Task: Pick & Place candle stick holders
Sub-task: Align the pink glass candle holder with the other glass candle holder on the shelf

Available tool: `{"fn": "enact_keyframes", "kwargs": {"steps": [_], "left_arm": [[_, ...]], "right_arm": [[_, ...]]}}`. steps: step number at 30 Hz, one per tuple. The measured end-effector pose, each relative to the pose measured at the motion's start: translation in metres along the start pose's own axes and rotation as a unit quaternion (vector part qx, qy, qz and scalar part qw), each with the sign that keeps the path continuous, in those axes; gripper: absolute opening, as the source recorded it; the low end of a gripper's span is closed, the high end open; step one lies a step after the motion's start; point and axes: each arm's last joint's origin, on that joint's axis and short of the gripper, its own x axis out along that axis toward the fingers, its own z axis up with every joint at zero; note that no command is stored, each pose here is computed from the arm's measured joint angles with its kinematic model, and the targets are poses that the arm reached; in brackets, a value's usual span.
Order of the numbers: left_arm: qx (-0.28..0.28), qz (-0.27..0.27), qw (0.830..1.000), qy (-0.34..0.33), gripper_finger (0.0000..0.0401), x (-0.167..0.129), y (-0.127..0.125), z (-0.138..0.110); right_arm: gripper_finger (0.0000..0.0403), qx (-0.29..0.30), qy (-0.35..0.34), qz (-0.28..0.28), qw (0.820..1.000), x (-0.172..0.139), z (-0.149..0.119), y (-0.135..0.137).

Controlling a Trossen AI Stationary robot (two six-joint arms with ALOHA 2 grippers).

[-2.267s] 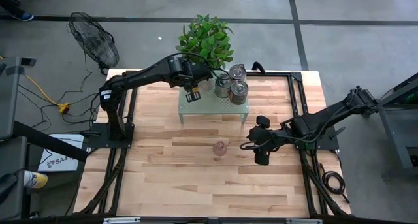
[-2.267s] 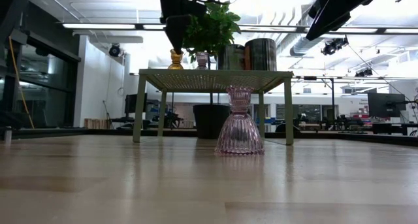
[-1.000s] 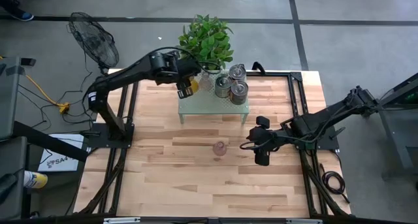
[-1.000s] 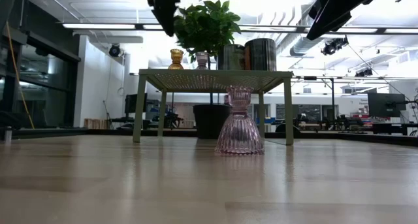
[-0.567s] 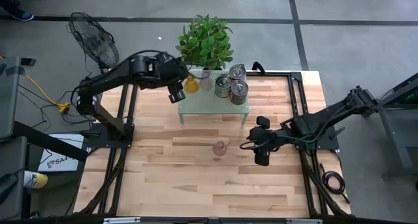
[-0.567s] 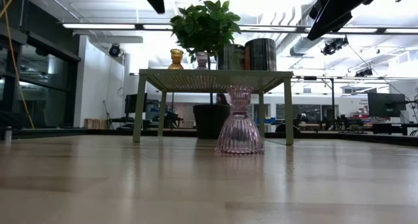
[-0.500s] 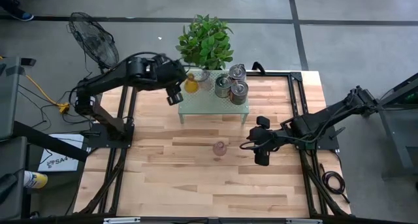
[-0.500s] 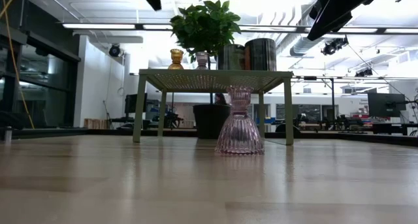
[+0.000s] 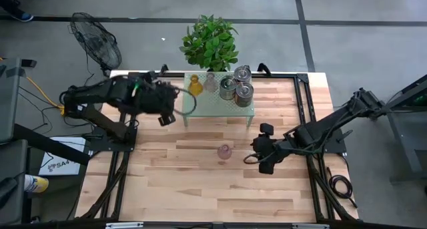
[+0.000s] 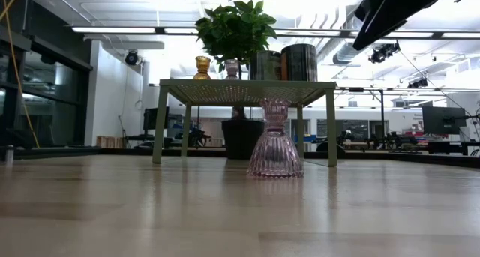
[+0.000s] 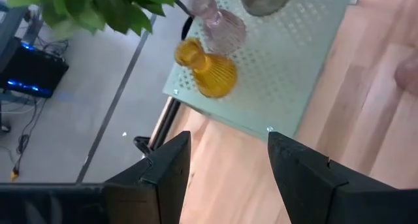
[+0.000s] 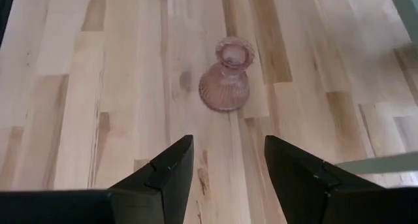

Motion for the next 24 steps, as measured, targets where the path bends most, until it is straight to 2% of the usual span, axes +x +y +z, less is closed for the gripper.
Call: {"fn": "enact_keyframes", "kwargs": {"steps": [5,8,15,24], "left_arm": [[0.005,-0.004,1.000,0.001,0.0198,-0.001,-0.018,-0.022],[0.004,-0.005,1.000,0.006,0.0198,0.001,-0.030,-0.039],[-0.025,-0.012,1.000,0.004,0.0198,0.013,-0.053,-0.083],[-0.064,-0.038,0.996,-0.056,0.0198,0.037,-0.085,-0.135]], "right_arm": [[0.0184,-0.034,0.004,0.011,0.999,0.011,-0.001,0.011],[0.0184,-0.026,0.026,0.035,0.999,0.020,-0.001,0.011],[0.0183,-0.027,0.030,0.050,0.998,0.038,0.008,-0.001],[0.0183,-0.026,-0.006,0.082,0.996,0.046,0.025,-0.023]]}}
